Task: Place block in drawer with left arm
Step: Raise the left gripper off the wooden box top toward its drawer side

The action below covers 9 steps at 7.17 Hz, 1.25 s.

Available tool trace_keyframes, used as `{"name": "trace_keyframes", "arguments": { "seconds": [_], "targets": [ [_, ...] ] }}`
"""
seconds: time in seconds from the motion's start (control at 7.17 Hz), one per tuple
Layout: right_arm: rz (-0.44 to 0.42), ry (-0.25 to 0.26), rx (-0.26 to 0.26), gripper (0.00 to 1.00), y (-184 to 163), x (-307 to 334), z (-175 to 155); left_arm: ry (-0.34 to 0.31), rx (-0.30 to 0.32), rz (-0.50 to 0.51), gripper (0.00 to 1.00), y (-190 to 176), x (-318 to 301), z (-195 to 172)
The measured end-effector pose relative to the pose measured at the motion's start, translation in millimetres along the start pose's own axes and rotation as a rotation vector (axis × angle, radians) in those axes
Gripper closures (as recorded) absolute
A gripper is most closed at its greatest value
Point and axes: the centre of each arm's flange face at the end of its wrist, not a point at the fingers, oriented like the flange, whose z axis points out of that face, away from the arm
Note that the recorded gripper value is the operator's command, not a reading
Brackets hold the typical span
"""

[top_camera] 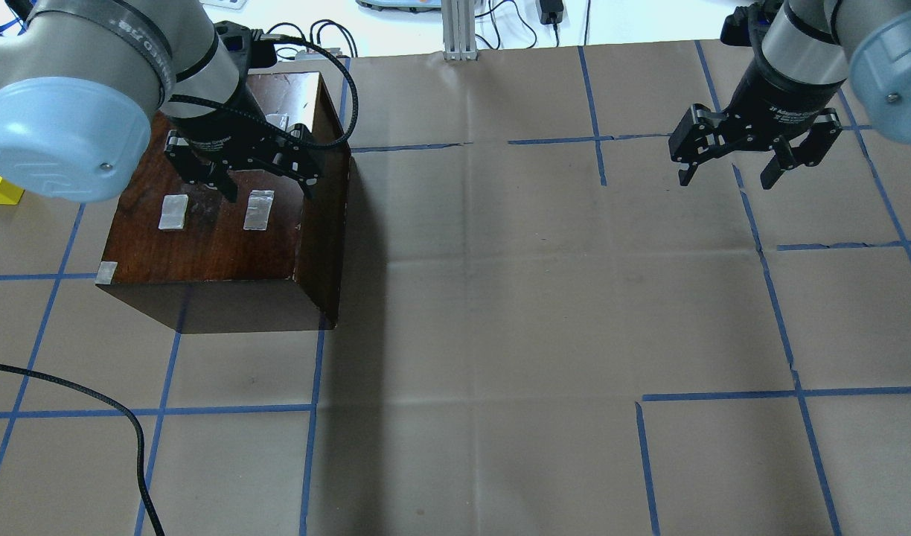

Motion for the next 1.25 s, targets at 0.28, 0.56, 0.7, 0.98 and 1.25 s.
{"name": "trace_keyframes", "arguments": {
  "seconds": [0.28, 0.56, 0.7, 0.98, 1.25],
  "targets": [
    [0.000, 0.000, 0.000, 0.00, 0.0, 0.0, 0.1, 0.000, -0.003, 0.000, 0.01, 0.0, 0.4, 0.9],
    [0.000, 0.000, 0.001, 0.00, -0.1, 0.0, -0.2, 0.000, -0.006, 0.002, 0.01, -0.3, 0.4, 1.6],
    [0.001, 0.000, 0.001, 0.00, -0.1, 0.0, -0.2, 0.001, -0.006, 0.003, 0.01, -0.3, 0.5, 1.7],
    [0.000, 0.000, 0.001, 0.00, -0.1, 0.0, -0.5, 0.007, -0.004, 0.000, 0.01, -1.6, -2.4, 0.9],
    [0.000, 0.000, 0.000, 0.00, -0.1, 0.0, -0.3, 0.009, 0.007, -0.024, 0.01, -11.3, -27.1, -3.3]
  ]
}}
